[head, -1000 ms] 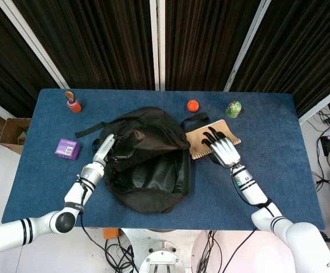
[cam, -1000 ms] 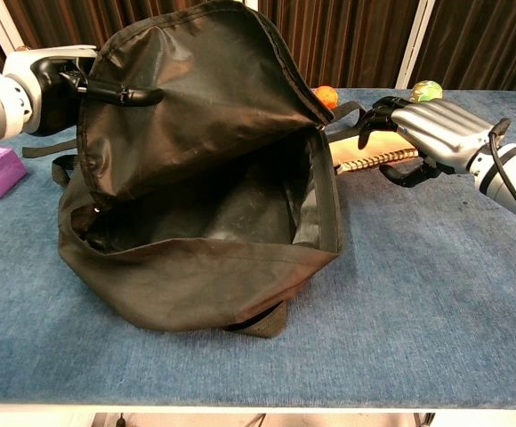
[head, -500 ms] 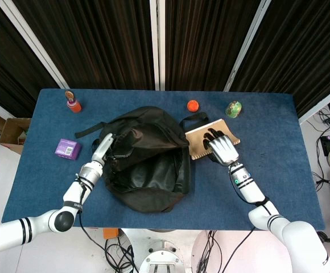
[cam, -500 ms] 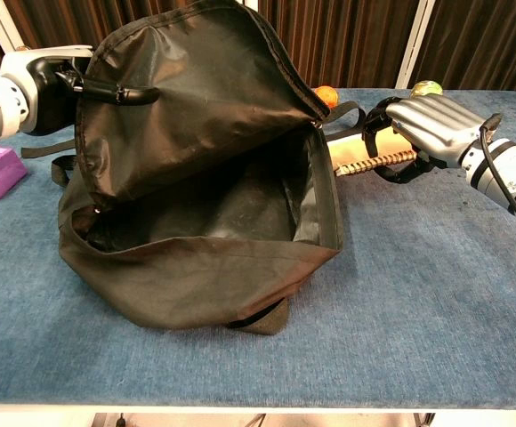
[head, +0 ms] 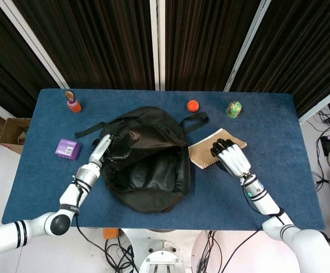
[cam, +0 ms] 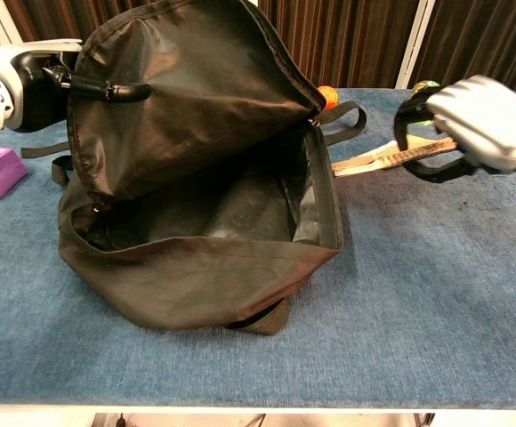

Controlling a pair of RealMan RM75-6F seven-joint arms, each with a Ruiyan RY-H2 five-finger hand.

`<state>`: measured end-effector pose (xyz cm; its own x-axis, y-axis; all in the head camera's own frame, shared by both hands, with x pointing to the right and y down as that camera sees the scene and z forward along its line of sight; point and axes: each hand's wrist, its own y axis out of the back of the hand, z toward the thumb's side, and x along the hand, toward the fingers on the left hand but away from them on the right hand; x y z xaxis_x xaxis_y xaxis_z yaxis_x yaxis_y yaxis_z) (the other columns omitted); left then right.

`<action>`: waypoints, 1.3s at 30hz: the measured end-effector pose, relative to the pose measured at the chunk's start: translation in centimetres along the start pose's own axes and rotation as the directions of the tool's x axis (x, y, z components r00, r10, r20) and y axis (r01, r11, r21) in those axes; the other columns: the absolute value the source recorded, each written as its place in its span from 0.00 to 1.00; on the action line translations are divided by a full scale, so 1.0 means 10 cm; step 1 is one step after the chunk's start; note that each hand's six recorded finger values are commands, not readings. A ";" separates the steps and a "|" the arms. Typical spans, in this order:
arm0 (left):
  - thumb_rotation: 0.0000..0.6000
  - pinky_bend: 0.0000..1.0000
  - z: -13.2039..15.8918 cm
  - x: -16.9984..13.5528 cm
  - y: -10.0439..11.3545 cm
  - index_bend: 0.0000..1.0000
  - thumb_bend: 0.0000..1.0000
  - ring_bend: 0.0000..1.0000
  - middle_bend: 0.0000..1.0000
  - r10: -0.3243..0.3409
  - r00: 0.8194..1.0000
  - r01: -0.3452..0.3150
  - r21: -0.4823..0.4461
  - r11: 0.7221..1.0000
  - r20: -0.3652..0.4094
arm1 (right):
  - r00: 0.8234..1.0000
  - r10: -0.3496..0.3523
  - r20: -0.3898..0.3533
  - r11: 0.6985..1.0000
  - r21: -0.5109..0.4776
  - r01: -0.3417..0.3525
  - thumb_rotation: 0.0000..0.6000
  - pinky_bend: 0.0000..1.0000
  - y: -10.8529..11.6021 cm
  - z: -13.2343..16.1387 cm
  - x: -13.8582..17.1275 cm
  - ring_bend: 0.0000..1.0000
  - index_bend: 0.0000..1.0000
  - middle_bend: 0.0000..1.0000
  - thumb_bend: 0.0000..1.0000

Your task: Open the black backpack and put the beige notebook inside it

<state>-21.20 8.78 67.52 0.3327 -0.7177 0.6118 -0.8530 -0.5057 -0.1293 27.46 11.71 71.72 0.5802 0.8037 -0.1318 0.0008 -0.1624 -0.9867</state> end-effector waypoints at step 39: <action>1.00 0.41 0.37 -0.10 0.13 0.59 0.42 0.47 0.57 -0.081 0.996 0.073 -0.170 0.983 -0.041 | 0.786 -0.309 -0.535 0.950 -0.134 0.283 1.00 0.68 0.60 1.34 -0.55 0.42 0.85 0.59 0.63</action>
<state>-21.09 7.04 63.86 0.3840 -0.6544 0.6514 -0.8823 -0.4680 0.0500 13.35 13.95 65.25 0.8916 0.3760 0.2524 0.2738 -0.0034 -0.9618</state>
